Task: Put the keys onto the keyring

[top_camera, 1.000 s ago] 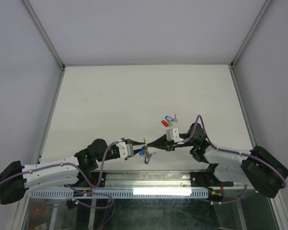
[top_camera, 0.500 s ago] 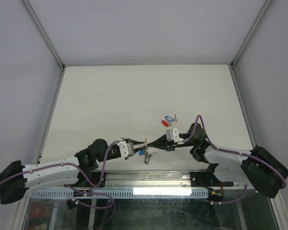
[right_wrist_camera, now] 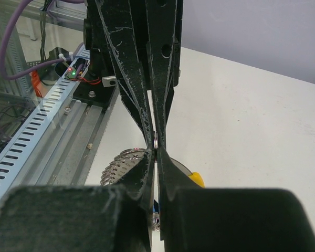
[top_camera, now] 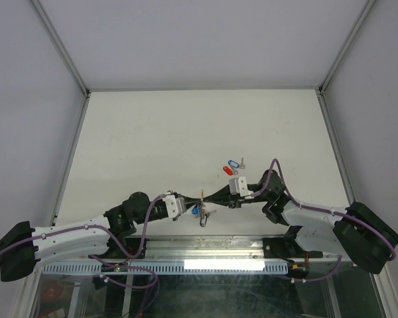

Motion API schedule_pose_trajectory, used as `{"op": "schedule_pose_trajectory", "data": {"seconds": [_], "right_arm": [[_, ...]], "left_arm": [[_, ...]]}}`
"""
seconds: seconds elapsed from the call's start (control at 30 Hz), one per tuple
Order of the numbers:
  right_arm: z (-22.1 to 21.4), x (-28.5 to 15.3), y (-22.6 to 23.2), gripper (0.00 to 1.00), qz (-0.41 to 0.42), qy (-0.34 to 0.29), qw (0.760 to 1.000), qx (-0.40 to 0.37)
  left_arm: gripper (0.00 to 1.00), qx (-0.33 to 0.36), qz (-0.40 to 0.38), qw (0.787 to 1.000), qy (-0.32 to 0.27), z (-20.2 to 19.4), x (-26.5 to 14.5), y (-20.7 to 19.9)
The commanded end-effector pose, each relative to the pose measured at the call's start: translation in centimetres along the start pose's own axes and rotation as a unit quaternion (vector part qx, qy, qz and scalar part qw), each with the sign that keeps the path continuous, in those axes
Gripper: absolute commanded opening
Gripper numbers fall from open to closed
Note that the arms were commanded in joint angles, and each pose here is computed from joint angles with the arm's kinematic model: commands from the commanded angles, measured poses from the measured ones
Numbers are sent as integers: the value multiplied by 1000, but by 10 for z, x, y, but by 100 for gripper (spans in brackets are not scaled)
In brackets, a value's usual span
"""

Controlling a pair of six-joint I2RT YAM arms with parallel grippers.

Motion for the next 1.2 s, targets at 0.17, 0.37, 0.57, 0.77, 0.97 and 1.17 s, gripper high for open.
{"op": "schedule_pose_trajectory", "data": {"seconds": [0.17, 0.37, 0.57, 0.77, 0.97, 1.17], "right_arm": [[19, 8, -12, 4, -2, -21, 999, -40], [15, 7, -14, 19, -7, -8, 999, -40], [13, 3, -16, 28, -16, 14, 999, -37], [13, -4, -7, 28, -12, 26, 999, -22], [14, -2, -9, 28, -12, 26, 999, -23], [14, 1, -14, 28, -12, 25, 999, -24]], "left_arm": [[0, 15, 39, 999, -3, 26, 3, 18], [0, 29, 21, 999, 24, 24, 3, 14], [0, 52, 2, 995, 82, 23, 6, 15], [0, 64, -13, 989, 134, 24, 6, 17], [0, 67, -23, 986, 151, 25, 8, 17], [0, 67, -28, 985, 154, 26, 10, 16]]}}
Point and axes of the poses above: each gripper's point midway between its finger pads, its own x axis out along the fingers, its own y axis along the line the jaws close on, z = x × y, the point moved 1 cm from there along -x, back along the fingers, and after that the axes turned 7 degrees about -x, right-handed, at the moved point
